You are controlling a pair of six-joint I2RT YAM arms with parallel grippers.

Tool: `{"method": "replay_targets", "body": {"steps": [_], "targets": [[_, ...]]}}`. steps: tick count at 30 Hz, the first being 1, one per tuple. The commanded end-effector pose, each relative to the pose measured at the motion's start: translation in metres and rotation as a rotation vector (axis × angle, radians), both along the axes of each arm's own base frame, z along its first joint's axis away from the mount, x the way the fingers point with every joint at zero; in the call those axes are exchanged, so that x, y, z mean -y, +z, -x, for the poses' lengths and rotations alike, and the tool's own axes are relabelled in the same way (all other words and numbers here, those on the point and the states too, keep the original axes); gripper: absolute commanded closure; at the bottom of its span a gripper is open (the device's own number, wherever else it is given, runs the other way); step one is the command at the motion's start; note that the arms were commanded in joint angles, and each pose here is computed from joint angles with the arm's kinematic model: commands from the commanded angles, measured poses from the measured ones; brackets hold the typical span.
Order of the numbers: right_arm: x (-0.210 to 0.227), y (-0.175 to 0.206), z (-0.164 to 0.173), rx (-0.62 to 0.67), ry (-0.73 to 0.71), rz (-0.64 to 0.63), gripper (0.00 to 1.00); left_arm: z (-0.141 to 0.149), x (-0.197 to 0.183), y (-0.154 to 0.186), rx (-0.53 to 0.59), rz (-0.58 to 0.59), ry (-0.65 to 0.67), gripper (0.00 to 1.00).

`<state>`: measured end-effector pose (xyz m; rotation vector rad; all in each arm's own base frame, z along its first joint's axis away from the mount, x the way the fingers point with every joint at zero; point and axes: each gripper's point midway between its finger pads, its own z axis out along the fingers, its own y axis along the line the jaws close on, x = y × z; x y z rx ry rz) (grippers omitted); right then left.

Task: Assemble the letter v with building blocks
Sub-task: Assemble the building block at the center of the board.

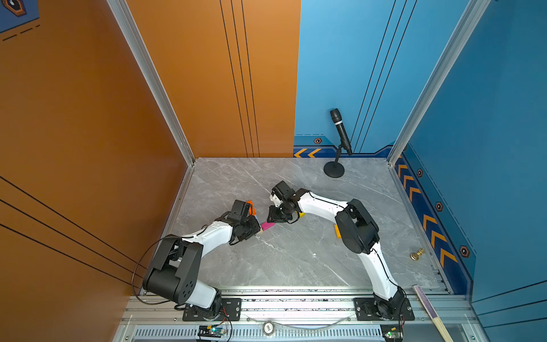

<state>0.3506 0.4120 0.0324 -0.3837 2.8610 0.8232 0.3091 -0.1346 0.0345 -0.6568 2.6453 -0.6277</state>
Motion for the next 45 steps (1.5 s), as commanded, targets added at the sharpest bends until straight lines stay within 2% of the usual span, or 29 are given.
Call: {"method": "replay_targets", "body": {"steps": [1, 7, 23, 37, 41, 45], "targets": [[0.007, -0.023, 0.01, -0.048, 0.007, 0.064, 0.69, -0.006, 0.003, 0.003, 0.01, -0.006, -0.002, 0.65], [0.006, -0.022, 0.01, -0.046, 0.006, 0.064, 0.71, -0.007, 0.006, 0.0, 0.006, 0.005, -0.005, 0.71], [0.007, -0.025, 0.01, -0.054, -0.001, 0.067, 0.69, -0.007, 0.005, 0.001, 0.004, -0.003, 0.005, 0.71], [0.009, -0.024, 0.009, -0.051, -0.005, 0.069, 0.54, -0.012, 0.002, 0.015, 0.033, -0.02, 0.009, 0.66], [0.01, -0.021, 0.006, -0.044, -0.011, 0.066, 0.47, -0.014, 0.002, 0.019, 0.045, -0.022, 0.009, 0.66], [0.012, -0.018, 0.004, -0.036, -0.016, 0.065, 0.35, -0.007, -0.004, 0.019, 0.02, -0.054, 0.008, 0.66]]}}
